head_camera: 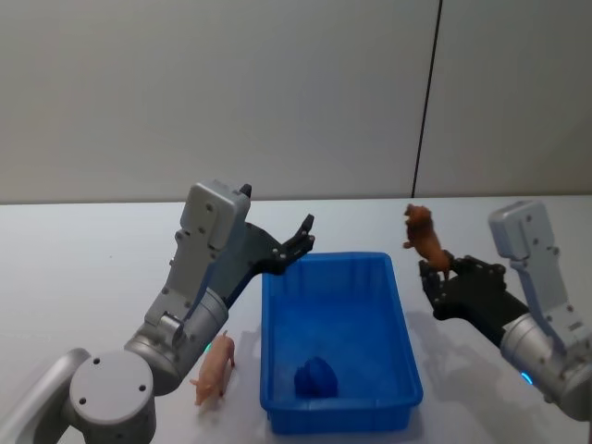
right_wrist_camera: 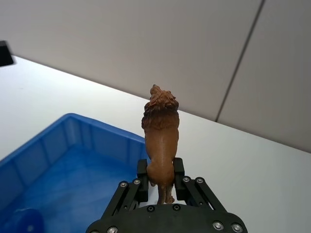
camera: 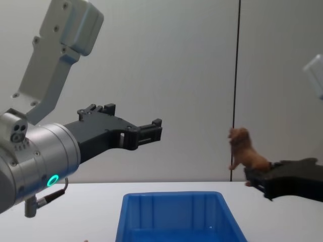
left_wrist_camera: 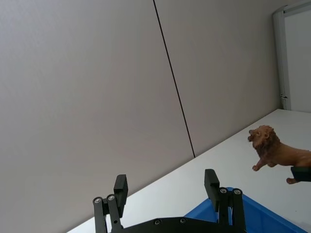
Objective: Pick up the two dolls from the table and place them into the box.
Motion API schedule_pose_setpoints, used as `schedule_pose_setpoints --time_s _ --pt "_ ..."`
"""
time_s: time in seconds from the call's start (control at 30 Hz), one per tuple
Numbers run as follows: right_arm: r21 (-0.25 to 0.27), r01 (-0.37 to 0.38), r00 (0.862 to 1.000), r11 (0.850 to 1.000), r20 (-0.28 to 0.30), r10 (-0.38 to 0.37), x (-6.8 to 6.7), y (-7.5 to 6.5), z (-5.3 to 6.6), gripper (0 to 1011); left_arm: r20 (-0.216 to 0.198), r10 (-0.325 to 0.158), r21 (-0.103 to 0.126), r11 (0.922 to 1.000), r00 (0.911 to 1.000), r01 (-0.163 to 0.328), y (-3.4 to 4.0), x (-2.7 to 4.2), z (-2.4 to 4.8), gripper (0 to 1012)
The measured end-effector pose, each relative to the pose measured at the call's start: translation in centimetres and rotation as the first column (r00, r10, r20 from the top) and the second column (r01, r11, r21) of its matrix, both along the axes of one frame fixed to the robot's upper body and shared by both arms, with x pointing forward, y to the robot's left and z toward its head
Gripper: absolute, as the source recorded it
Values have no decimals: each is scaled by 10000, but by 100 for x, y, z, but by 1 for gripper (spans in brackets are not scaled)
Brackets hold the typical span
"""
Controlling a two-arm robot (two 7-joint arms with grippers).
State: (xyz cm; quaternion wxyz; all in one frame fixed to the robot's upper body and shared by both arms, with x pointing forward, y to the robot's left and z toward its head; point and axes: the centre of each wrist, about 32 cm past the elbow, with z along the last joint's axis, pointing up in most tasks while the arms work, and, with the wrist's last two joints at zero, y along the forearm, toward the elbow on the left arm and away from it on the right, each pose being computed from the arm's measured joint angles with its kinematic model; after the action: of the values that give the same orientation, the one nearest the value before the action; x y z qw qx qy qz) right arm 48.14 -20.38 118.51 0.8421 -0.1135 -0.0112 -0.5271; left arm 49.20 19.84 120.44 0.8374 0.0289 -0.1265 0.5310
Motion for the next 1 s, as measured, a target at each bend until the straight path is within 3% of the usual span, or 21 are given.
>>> schedule_pose_setpoints --time_s 0.27,0.47,0.53,0.6,0.63,0.7,0.77,0.83,1.0 --pt "-115 -1052 9937 9944 -387 1047 83 72 70 282 0 0 0 10000 10000 0 0 0 0 1001" --pt "-176 -1927 9765 9811 -1014 1900 191 150 110 301 0 0 0 10000 10000 0 0 0 0 1001" --pt "-192 -2121 9703 9771 -1229 2083 219 176 111 345 0 1 -1 10000 10000 -1 0 0 0 1001" --pt "-183 -2558 9547 9666 -1618 2496 285 227 119 454 0 1 0 10000 10000 -1 0 0 0 1001" --pt "-183 -2558 9547 9666 -1618 2496 285 227 119 476 0 0 0 10000 10000 0 0 0 0 1001" --pt "-170 -2972 9360 9547 -2027 2877 354 279 127 548 0 0 0 10000 10000 0 0 0 0 1001" --pt "-170 -3055 9317 9520 -2116 2952 365 287 127 596 1 0 0 10000 10000 0 0 0 0 1001" --pt "-147 -3387 9132 9408 -2461 3249 427 339 127 656 0 0 0 10000 10000 0 0 0 0 1001" --pt "-111 -3618 8990 9322 -2689 3457 477 371 137 810 0 1 0 10000 10000 -1 0 0 0 1001"
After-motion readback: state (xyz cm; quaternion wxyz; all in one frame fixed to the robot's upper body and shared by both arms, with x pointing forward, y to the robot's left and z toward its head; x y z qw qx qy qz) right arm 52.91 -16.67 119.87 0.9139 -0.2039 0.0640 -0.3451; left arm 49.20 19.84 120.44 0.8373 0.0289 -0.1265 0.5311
